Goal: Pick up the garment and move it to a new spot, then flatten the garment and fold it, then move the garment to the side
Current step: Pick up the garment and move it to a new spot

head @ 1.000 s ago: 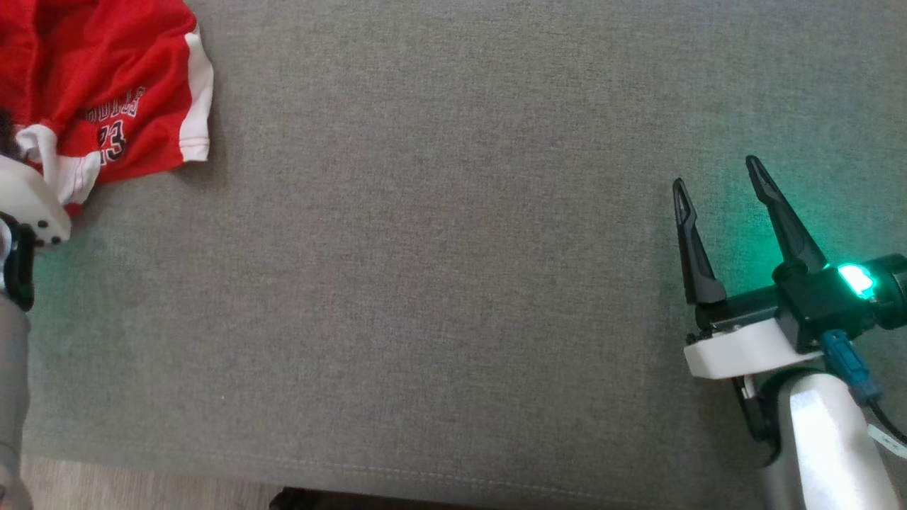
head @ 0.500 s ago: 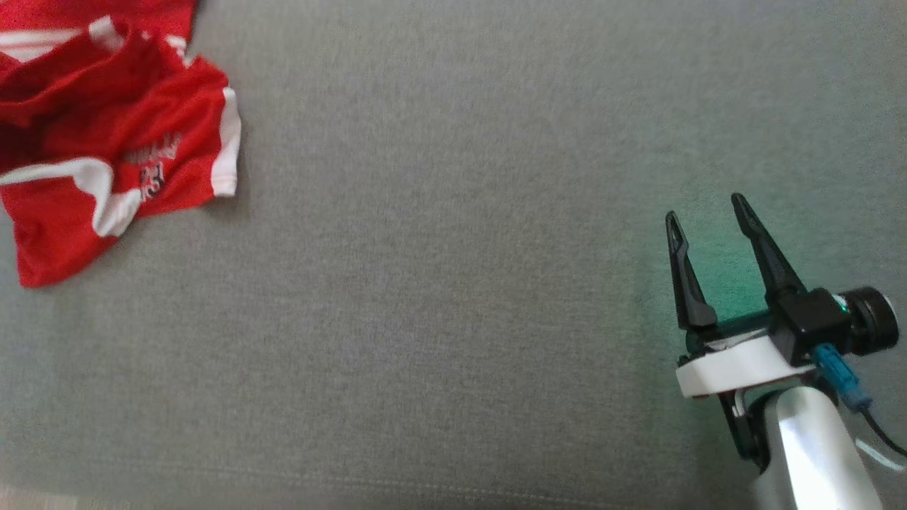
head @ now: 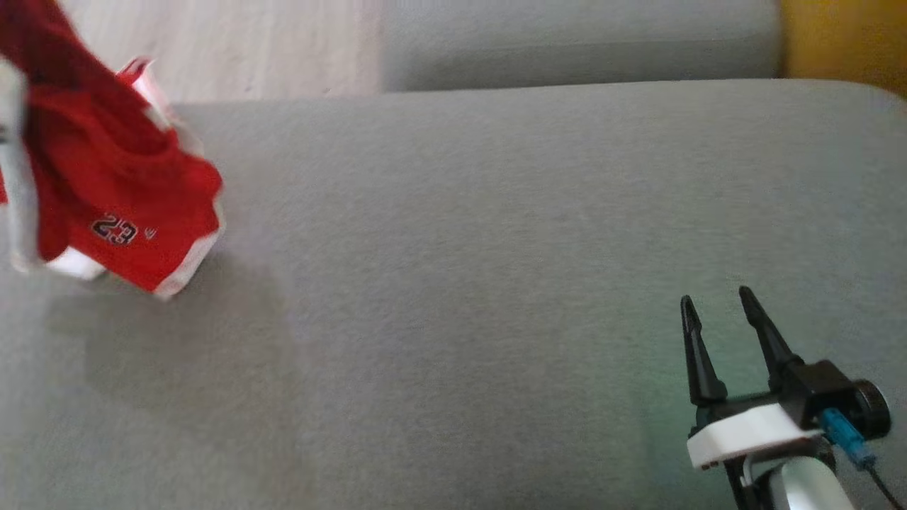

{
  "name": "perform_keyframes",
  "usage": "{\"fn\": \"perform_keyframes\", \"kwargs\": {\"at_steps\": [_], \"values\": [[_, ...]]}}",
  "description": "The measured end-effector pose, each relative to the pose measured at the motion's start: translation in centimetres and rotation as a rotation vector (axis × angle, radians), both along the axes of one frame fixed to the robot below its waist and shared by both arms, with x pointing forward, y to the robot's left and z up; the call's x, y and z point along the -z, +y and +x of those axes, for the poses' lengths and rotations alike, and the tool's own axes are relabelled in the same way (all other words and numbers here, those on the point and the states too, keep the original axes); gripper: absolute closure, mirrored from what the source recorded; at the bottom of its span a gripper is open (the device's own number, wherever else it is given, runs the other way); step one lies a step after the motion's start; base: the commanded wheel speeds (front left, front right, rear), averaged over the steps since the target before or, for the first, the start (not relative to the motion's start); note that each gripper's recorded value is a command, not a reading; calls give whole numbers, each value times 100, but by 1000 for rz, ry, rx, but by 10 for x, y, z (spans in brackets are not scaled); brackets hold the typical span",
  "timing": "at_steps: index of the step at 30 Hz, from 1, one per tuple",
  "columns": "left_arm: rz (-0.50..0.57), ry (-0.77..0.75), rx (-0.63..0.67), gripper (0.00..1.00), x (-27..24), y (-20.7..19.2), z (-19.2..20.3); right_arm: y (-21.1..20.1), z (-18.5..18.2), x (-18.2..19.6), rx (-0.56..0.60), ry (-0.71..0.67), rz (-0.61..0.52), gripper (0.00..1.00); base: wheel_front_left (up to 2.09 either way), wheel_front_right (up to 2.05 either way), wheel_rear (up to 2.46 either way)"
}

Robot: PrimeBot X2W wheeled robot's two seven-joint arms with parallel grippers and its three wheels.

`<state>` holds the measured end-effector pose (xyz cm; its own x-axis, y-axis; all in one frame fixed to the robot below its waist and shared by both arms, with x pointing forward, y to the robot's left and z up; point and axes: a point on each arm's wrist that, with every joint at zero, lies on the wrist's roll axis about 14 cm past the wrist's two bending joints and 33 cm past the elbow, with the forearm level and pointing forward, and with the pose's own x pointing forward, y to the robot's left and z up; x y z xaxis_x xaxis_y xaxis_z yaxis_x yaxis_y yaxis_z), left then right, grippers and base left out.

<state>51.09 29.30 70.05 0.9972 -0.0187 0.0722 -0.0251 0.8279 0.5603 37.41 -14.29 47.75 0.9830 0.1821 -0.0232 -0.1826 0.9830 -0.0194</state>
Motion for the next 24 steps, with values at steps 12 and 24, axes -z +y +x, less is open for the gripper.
{"fn": "perform_keyframes", "kwargs": {"at_steps": [12,24], "values": [[-156,62,573,100,35,-253,7,-44,-27,12,144,42,20,0,0,0,0],[-386,390,824,100,195,-396,-22,-63,-3,37,200,116,25,0,0,0,0]]}}
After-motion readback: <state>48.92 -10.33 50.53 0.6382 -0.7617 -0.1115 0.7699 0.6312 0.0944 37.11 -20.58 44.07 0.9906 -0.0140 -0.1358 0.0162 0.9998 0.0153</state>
